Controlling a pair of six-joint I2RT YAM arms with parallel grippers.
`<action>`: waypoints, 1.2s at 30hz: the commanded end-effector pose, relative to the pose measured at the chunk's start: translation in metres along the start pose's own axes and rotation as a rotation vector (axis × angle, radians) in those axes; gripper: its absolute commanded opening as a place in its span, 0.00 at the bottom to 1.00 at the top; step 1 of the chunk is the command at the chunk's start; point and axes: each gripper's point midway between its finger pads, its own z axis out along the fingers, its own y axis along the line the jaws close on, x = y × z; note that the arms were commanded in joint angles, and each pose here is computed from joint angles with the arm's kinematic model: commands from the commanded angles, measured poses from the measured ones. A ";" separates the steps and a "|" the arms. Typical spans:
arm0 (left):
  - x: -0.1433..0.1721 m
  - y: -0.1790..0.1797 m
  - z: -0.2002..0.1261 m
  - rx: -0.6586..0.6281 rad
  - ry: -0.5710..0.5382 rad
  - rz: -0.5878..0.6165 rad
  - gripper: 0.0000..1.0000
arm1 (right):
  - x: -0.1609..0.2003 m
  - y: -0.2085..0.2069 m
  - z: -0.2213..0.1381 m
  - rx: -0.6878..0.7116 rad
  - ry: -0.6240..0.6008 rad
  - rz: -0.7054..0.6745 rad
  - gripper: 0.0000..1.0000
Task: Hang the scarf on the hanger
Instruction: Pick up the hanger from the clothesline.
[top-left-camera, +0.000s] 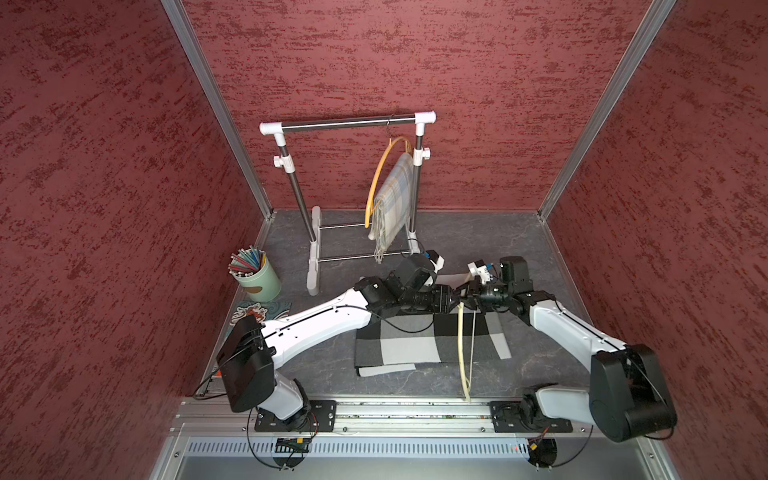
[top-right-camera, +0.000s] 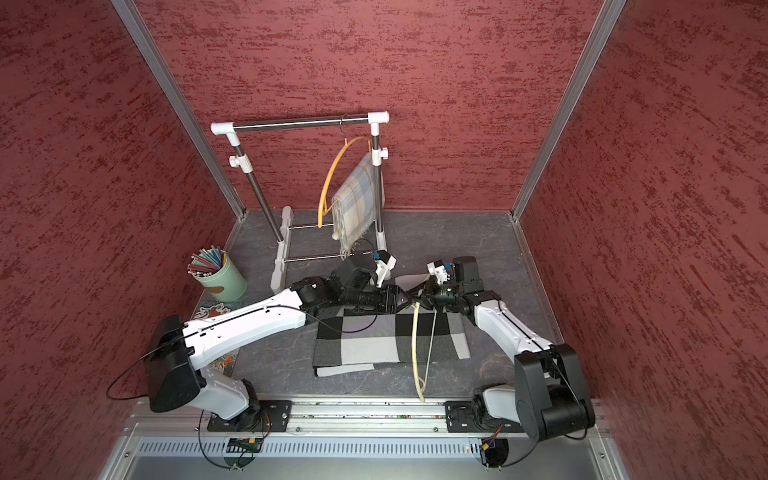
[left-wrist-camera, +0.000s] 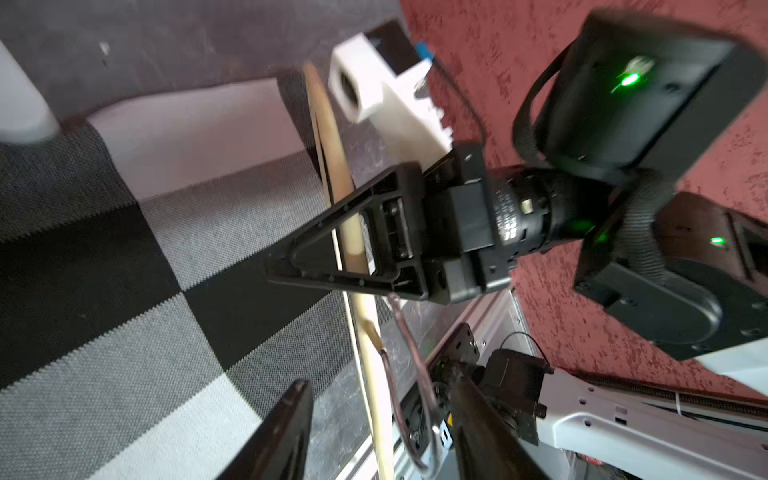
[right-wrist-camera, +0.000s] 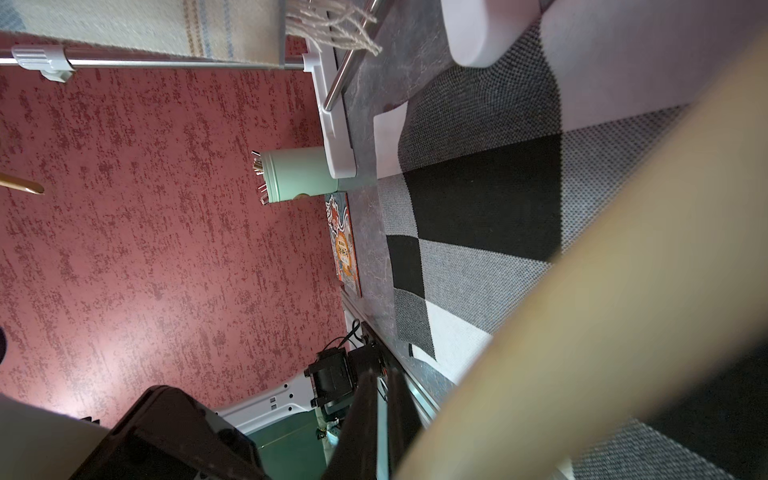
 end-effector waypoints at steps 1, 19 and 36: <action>0.014 -0.010 0.004 0.047 0.112 0.015 0.51 | 0.003 0.017 0.000 -0.028 0.030 -0.051 0.00; 0.013 0.014 0.013 -0.124 0.080 -0.053 0.43 | 0.010 0.015 0.006 0.000 0.071 -0.068 0.00; 0.002 0.014 0.007 -0.158 0.027 -0.068 0.00 | 0.011 0.017 0.008 0.012 0.077 -0.079 0.05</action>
